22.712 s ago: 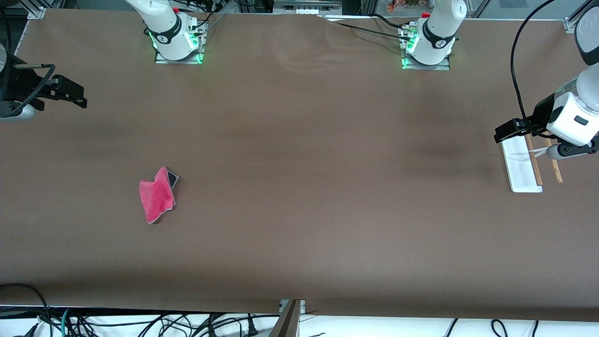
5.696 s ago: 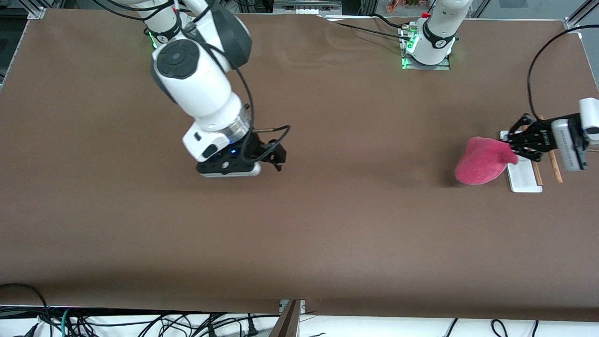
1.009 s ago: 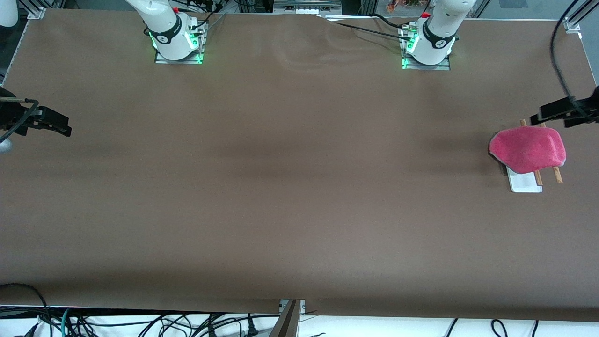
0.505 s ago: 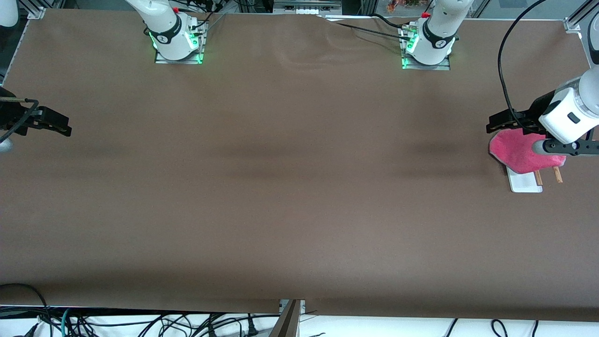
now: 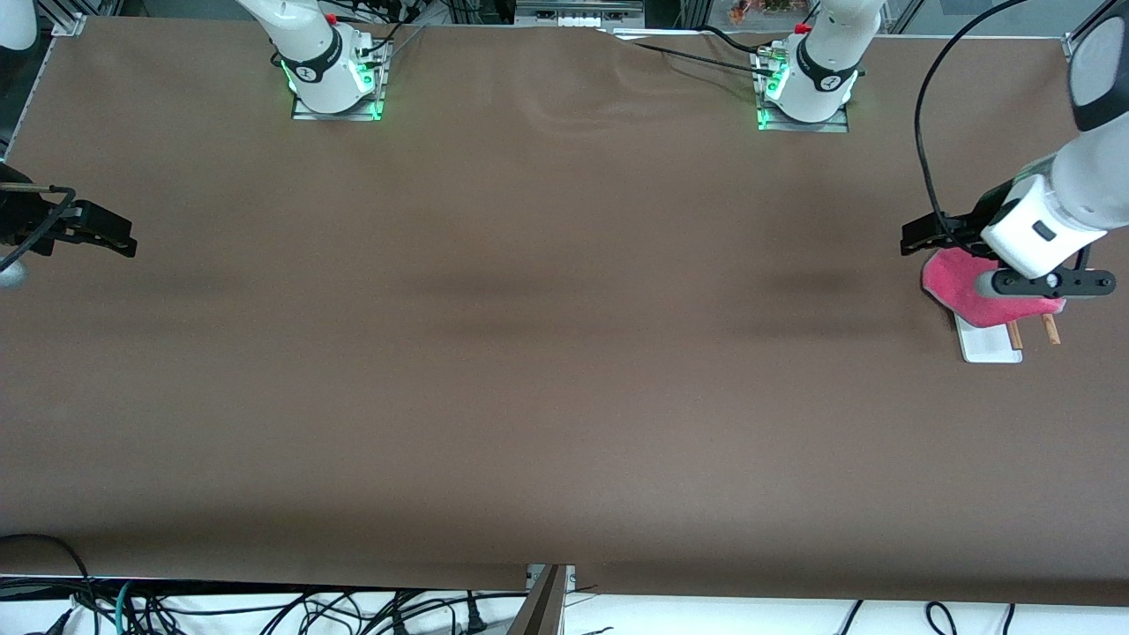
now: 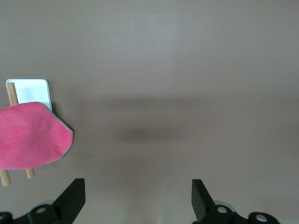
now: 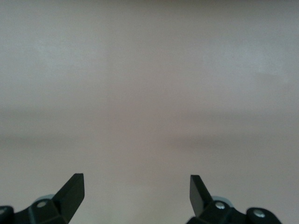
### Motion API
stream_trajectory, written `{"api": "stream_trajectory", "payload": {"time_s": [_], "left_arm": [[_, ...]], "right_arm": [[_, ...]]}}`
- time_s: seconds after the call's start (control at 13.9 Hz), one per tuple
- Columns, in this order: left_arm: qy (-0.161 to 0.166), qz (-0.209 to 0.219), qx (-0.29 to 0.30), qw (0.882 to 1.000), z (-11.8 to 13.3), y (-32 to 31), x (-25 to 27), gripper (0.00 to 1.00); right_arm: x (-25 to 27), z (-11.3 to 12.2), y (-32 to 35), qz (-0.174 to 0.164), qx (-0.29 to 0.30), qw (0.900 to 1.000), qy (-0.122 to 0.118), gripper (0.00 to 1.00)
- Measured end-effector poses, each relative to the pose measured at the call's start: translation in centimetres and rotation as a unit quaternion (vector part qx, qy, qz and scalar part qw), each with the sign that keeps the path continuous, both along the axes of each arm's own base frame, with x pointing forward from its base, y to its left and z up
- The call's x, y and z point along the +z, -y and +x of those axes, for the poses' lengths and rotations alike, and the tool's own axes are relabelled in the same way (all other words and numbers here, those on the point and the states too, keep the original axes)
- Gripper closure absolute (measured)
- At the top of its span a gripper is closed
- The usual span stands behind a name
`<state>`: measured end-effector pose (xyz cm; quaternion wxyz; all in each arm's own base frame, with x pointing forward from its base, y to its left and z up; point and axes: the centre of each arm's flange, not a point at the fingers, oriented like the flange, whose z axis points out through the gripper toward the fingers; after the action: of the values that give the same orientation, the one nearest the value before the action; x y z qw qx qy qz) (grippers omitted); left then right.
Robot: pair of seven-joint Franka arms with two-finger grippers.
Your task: Pass towel and hang on rack
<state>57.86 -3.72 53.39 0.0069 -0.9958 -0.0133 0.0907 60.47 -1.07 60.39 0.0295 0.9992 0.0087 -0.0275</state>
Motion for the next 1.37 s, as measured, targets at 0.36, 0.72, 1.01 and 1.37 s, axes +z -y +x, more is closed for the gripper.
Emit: {"api": "stream_trajectory", "payload": {"time_s": [0.36, 0.72, 1.01, 1.37], "left_arm": [[0.027, 0.039, 0.026, 0.999, -1.1, -1.0, 2.9, 0.00], [0.044, 0.020, 0.047, 0.998, -2.0, -2.5, 4.0, 0.00], [0.054, 0.020, 0.044, 0.997, -2.1, -2.1, 3.7, 0.00], [0.054, 0.020, 0.046, 0.997, -1.9, -2.3, 3.5, 0.00]], "right_arm": [[0.0, 0.0, -0.4, 0.000, 0.004, 1.000, 0.000, 0.00], [0.0, 0.0, -0.8, 0.000, 0.007, 1.000, 0.000, 0.00], [0.0, 0.0, -0.8, 0.000, 0.007, 1.000, 0.000, 0.00], [0.0, 0.0, -0.8, 0.000, 0.007, 1.000, 0.000, 0.00]]}}
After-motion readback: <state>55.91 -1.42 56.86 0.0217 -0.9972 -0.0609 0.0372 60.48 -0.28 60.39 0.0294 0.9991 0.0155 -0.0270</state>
